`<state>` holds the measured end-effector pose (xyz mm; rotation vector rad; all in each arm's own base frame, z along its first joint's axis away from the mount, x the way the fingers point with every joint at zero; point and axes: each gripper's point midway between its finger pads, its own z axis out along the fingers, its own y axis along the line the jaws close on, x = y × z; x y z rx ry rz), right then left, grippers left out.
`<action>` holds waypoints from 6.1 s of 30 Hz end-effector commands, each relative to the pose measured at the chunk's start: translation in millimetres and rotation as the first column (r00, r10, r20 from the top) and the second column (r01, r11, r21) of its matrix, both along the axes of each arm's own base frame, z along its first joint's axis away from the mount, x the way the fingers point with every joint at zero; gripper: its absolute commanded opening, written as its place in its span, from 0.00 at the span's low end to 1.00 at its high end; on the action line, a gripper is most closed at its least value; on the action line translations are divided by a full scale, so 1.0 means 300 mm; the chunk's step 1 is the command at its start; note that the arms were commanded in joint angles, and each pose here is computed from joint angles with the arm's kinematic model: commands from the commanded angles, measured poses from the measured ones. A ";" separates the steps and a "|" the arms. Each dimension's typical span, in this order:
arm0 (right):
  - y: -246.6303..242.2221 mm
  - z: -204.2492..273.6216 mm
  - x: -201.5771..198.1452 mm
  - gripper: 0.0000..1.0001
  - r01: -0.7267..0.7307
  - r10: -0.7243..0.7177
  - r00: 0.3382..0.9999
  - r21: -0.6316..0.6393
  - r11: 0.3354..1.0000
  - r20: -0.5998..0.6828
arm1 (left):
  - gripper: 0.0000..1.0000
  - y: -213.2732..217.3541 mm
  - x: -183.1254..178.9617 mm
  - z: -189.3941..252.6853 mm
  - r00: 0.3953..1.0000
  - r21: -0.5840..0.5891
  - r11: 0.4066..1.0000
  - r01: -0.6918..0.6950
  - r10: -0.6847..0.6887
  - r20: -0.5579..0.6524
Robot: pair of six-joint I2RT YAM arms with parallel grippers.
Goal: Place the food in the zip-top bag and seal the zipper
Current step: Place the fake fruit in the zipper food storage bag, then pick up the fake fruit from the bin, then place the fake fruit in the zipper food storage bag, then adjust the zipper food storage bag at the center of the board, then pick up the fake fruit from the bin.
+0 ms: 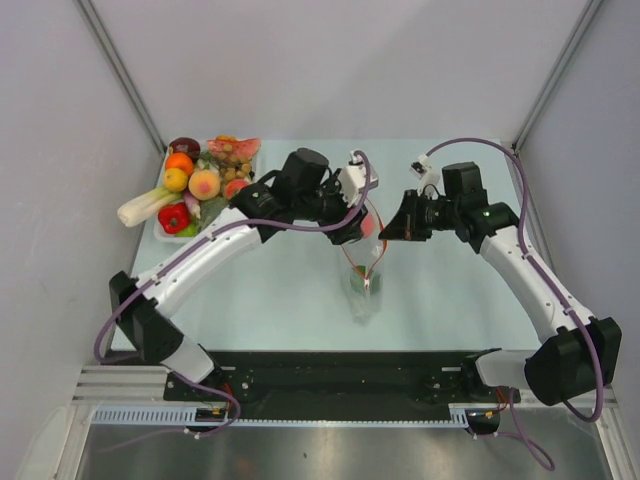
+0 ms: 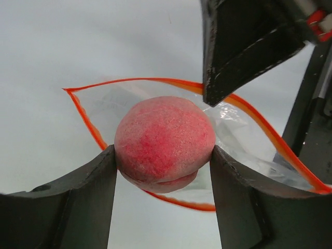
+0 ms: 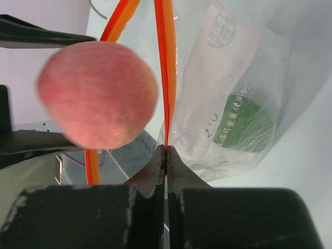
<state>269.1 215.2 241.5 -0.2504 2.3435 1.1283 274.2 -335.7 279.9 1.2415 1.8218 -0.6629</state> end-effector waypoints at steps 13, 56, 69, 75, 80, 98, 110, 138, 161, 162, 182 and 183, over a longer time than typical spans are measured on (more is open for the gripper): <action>-0.051 0.029 0.080 0.00 0.112 -0.108 0.992 0.065 0.992 -0.057 | 1.00 0.225 0.295 0.236 0.935 -0.181 0.919 -0.351 0.354 -0.014; -0.060 -0.002 0.092 0.00 0.127 -0.124 0.990 0.045 0.991 -0.067 | 0.67 1.243 0.604 -0.112 0.544 0.105 0.534 -0.839 0.822 0.169; -0.065 0.002 0.092 0.00 0.124 -0.122 0.991 0.034 0.992 -0.052 | 0.53 1.028 0.443 0.141 0.698 -0.010 0.719 -0.695 0.678 0.229; -0.065 -0.003 0.089 0.00 0.118 -0.117 0.992 0.029 0.993 -0.053 | 0.52 0.647 0.202 0.310 0.857 -0.134 0.892 -0.432 0.453 0.246; -0.056 0.012 0.082 0.00 0.102 -0.101 0.994 0.032 0.994 -0.037 | 0.52 0.327 0.003 0.327 0.968 -0.184 0.969 -0.164 0.194 0.158; -0.012 0.080 0.012 0.00 -0.009 0.008 0.996 0.004 1.000 0.092 | 0.60 0.042 -0.154 -0.092 0.992 0.063 0.997 0.051 -0.043 -0.120; 0.023 0.124 -0.034 0.00 -0.084 0.082 0.983 0.003 0.996 0.163 | 1.00 0.115 -0.273 0.029 0.973 -0.001 0.973 0.229 -0.229 0.029; 0.056 0.165 0.015 0.00 -0.085 0.096 0.963 -0.052 0.995 0.253 | 0.54 0.220 -0.336 -0.101 0.828 0.188 0.878 0.441 -0.479 0.292; 0.040 0.096 0.017 0.00 -0.049 0.064 0.976 -0.075 0.996 0.210 | 1.00 1.508 0.602 -0.034 0.354 -0.046 0.355 -0.934 0.935 0.037; 0.039 0.095 0.017 0.00 -0.050 0.065 0.976 -0.076 0.996 0.210 | 1.00 1.526 0.609 -0.049 0.353 -0.032 0.354 -0.935 0.935 0.030; 0.044 0.069 0.033 0.00 -0.054 0.070 0.978 -0.088 0.995 0.194 | 0.54 1.501 0.725 -0.221 0.468 0.024 0.471 -0.882 0.881 -0.069; 0.046 0.069 0.032 0.00 -0.055 0.072 0.978 -0.088 0.995 0.194 | 0.53 1.492 0.724 -0.216 0.478 0.019 0.480 -0.877 0.875 -0.076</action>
